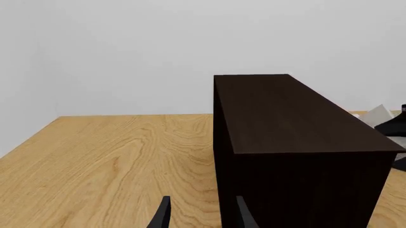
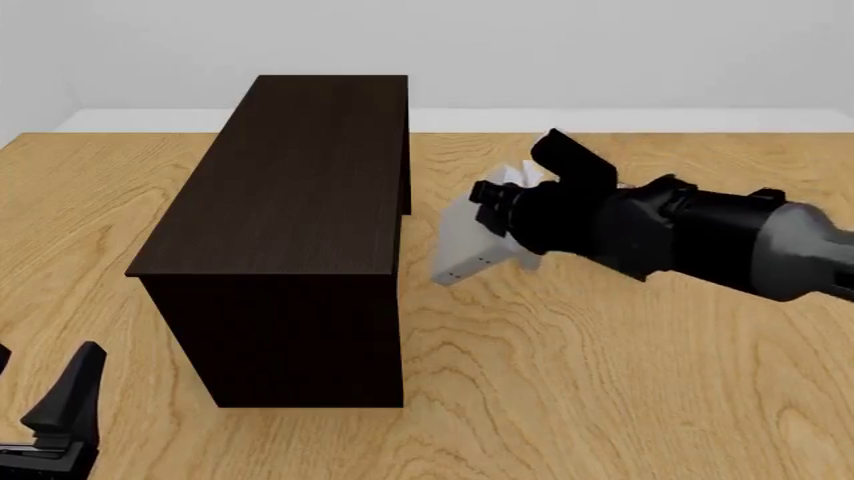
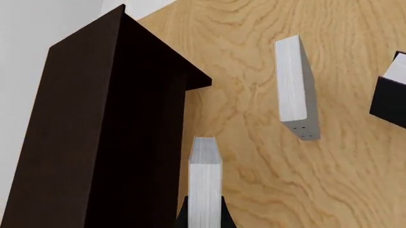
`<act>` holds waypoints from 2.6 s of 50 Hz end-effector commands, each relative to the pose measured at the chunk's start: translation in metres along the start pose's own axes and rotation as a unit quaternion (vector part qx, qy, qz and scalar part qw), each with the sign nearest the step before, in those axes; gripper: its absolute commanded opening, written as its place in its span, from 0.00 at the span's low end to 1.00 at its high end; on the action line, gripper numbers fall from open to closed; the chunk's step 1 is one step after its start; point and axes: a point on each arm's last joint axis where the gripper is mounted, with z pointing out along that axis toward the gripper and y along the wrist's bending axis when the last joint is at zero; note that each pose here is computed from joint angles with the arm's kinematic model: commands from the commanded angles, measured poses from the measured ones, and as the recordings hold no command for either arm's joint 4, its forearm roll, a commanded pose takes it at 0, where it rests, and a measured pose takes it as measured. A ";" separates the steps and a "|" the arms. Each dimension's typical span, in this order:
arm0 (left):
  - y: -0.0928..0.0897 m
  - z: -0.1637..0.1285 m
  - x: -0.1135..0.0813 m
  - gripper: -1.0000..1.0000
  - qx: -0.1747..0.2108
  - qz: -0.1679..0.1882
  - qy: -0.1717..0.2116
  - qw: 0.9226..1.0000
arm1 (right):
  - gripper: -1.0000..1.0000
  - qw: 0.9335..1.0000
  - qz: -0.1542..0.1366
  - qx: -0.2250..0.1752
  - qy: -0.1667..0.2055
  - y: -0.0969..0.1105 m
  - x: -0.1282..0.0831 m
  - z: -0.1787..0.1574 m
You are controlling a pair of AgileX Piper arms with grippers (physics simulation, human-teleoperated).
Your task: Pick up the book on the right and place it under the cabinet shelf.
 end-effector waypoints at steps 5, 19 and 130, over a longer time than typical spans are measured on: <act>0.000 0.000 -0.002 1.00 0.000 0.000 0.001 1.000 | 0.00 0.994 0.107 0.009 -0.026 -0.030 0.001 0.021; 0.000 0.000 -0.002 1.00 0.000 0.000 0.000 1.000 | 0.00 0.990 0.137 0.011 -0.034 -0.051 0.016 0.042; -0.001 0.000 -0.002 1.00 0.008 0.001 -0.004 1.000 | 1.00 0.980 0.142 0.134 -0.030 -0.133 -0.004 0.033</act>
